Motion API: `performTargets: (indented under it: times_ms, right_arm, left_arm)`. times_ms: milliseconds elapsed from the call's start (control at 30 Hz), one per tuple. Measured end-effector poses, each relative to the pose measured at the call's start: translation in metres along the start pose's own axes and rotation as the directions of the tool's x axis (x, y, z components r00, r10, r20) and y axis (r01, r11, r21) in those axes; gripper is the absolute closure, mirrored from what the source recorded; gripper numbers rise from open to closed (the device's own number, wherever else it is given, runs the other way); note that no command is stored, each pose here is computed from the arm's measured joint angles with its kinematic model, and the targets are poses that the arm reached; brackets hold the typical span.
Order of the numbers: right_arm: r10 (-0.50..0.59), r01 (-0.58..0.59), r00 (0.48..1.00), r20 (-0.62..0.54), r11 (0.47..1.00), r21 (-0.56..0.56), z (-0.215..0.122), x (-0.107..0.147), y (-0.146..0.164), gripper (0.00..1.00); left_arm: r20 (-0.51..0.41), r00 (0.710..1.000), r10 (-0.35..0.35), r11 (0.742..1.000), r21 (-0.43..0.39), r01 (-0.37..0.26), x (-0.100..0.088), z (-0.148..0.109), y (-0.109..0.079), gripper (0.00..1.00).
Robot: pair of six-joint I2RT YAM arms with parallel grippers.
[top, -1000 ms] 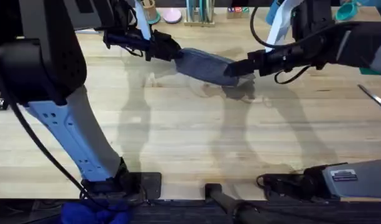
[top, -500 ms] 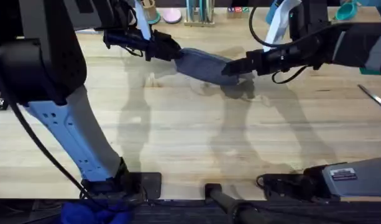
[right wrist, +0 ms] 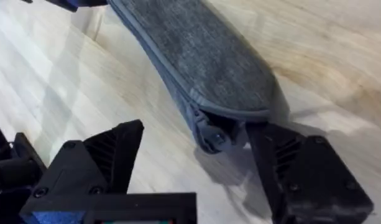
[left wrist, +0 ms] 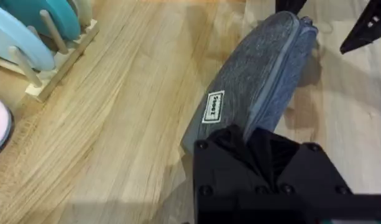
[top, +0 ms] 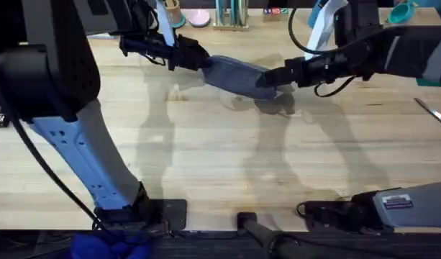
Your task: Unzip the bag, pick up the pens from the table one at a time and place them inside, then zip the bag closed.
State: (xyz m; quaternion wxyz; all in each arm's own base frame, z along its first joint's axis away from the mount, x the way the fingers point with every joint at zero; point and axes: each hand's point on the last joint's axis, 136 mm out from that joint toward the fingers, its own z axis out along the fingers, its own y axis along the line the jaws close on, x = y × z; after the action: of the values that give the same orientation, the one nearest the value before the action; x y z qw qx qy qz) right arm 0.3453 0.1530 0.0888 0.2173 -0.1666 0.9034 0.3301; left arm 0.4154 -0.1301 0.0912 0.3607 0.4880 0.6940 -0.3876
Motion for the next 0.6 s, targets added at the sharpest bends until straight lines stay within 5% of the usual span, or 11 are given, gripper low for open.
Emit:
performTargets:
  times_ms: [600]
  right_arm:
    - [-0.027,0.027,1.0,0.015,0.999,-0.045,-0.01,-0.008,0.023,0.005]
  left_arm:
    - [0.0,1.0,0.0,1.0,0.0,0.0,0.0,0.0,0.0,0.96]
